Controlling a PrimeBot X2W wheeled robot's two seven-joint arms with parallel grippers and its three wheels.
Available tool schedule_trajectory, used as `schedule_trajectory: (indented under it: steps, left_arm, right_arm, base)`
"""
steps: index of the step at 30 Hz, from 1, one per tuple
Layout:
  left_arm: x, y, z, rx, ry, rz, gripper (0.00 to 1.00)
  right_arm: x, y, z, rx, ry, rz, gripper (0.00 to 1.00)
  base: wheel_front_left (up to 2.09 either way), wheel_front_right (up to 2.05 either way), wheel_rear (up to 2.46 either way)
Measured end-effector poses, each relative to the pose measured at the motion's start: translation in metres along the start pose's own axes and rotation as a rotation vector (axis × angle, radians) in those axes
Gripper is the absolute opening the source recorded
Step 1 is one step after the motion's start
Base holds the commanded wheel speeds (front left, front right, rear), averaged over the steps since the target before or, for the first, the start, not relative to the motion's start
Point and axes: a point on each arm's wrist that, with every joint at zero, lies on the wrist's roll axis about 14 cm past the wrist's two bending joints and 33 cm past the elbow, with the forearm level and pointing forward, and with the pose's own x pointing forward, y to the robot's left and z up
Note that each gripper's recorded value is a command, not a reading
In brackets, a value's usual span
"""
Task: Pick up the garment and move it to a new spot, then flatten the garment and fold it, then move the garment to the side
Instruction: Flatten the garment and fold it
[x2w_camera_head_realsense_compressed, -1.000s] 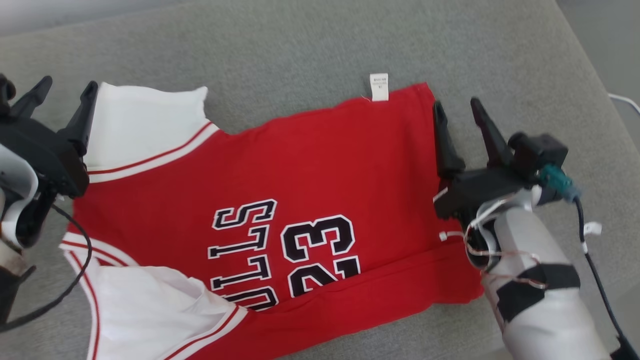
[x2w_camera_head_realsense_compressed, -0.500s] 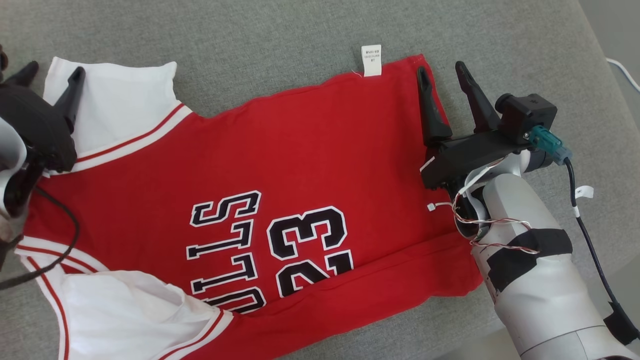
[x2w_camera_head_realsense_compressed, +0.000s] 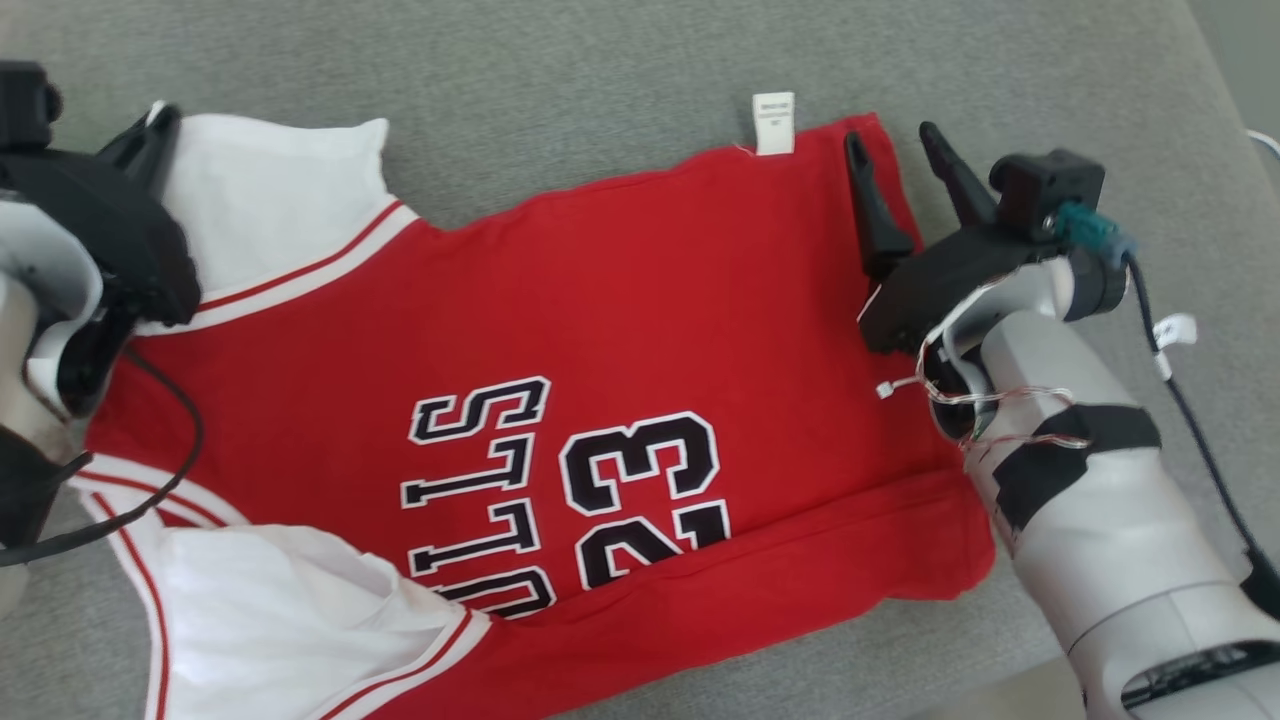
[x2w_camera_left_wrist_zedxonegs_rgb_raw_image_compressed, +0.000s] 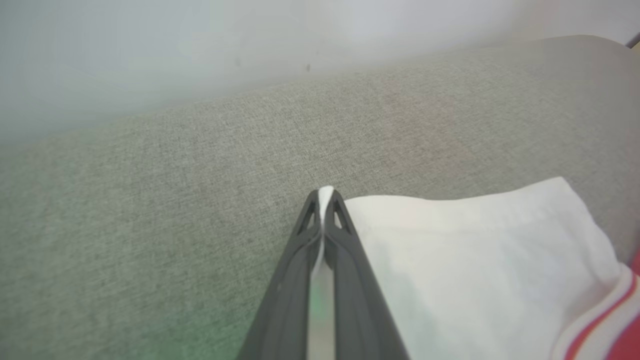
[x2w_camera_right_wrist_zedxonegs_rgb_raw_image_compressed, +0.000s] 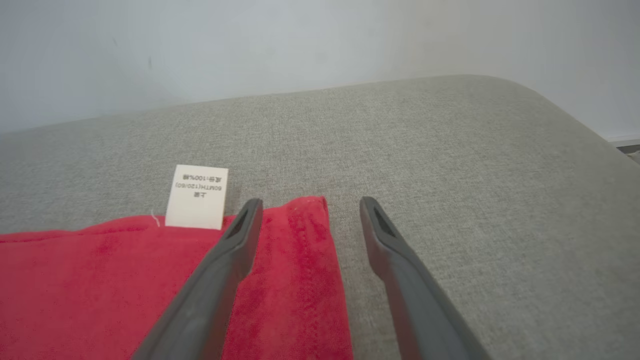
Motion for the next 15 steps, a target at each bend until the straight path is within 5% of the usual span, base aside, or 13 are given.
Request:
schedule_trajectory:
  steps: [8, 9, 11, 15]
  left_arm:
    - [-0.012, -0.004, 0.017, 0.031, -0.077, -0.025, 0.00]
    - [-0.013, -0.005, 0.017, 0.032, -0.081, -0.028, 0.00]
    - [-0.015, -0.004, 0.021, 0.040, -0.096, -0.030, 0.00]
    - [-0.017, -0.004, 0.025, 0.050, -0.120, -0.036, 0.00]
  right_arm:
    - [0.019, 0.002, -0.013, -0.015, 0.122, 0.009, 1.00]
    - [0.021, 0.003, -0.017, -0.017, 0.144, 0.010, 0.76]
    - [0.026, 0.009, -0.016, -0.015, 0.139, 0.024, 0.04]
    - [0.033, 0.015, -0.017, -0.020, 0.138, 0.035, 0.00]
  base:
    - [0.00, 0.00, 0.00]
    - [0.00, 0.00, 0.00]
    - [0.00, 0.00, 0.00]
    - [0.00, 0.00, 0.00]
